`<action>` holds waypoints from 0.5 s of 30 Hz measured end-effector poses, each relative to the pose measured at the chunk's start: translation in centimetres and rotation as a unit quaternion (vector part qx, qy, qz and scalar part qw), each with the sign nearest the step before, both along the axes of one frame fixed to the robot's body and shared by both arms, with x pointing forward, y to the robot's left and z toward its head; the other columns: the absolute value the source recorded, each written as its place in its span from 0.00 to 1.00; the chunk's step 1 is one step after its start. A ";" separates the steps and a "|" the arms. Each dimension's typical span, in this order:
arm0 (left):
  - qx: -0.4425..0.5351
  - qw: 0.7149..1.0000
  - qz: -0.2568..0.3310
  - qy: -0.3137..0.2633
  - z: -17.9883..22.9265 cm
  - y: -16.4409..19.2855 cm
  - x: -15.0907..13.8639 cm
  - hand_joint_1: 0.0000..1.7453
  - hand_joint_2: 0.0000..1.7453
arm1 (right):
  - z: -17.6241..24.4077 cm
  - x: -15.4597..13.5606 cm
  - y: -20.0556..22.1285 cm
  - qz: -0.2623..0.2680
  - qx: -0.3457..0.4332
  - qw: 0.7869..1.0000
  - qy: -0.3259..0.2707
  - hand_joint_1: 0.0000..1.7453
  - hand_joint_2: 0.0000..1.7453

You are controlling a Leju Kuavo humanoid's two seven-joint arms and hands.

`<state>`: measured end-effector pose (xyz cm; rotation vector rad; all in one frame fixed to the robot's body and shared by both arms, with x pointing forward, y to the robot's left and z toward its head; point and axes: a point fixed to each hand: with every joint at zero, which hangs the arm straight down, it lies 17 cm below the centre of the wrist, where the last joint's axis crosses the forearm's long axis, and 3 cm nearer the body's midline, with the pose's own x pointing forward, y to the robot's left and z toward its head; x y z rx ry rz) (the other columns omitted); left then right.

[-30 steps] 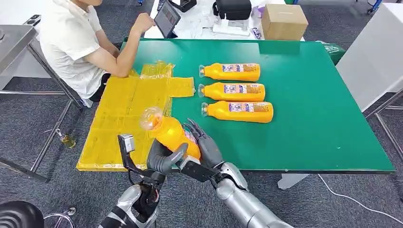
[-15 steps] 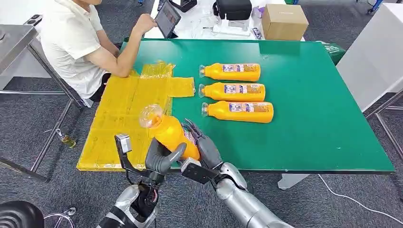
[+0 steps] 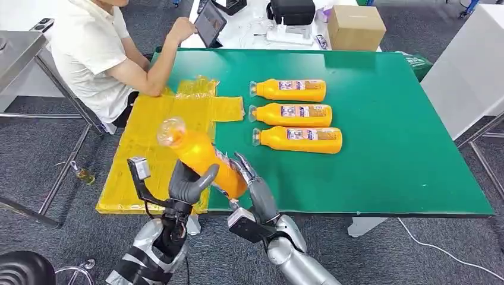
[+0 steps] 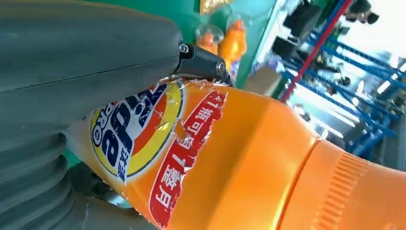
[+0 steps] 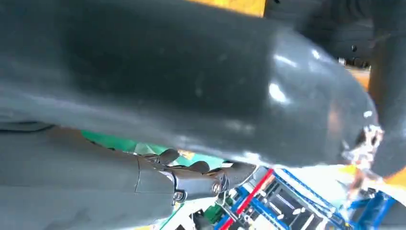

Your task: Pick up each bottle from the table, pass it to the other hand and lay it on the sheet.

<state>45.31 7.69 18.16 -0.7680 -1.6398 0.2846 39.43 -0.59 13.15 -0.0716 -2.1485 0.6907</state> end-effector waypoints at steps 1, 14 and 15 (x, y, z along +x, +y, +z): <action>0.000 1.000 0.000 -0.001 0.0 0.2 0.0 1.00 1.00 | 0.3 0.1 -0.3 -0.008 0.007 1.000 -0.002 0.00 0.00; 0.263 0.946 0.161 -0.101 0.6 5.5 1.7 1.00 1.00 | 13.7 -0.2 -12.7 -0.247 0.097 0.947 -0.183 0.00 0.00; 0.270 0.943 0.165 -0.104 0.7 5.8 1.8 1.00 1.00 | 14.9 -0.3 -14.2 -0.268 0.108 0.938 -0.194 0.00 0.00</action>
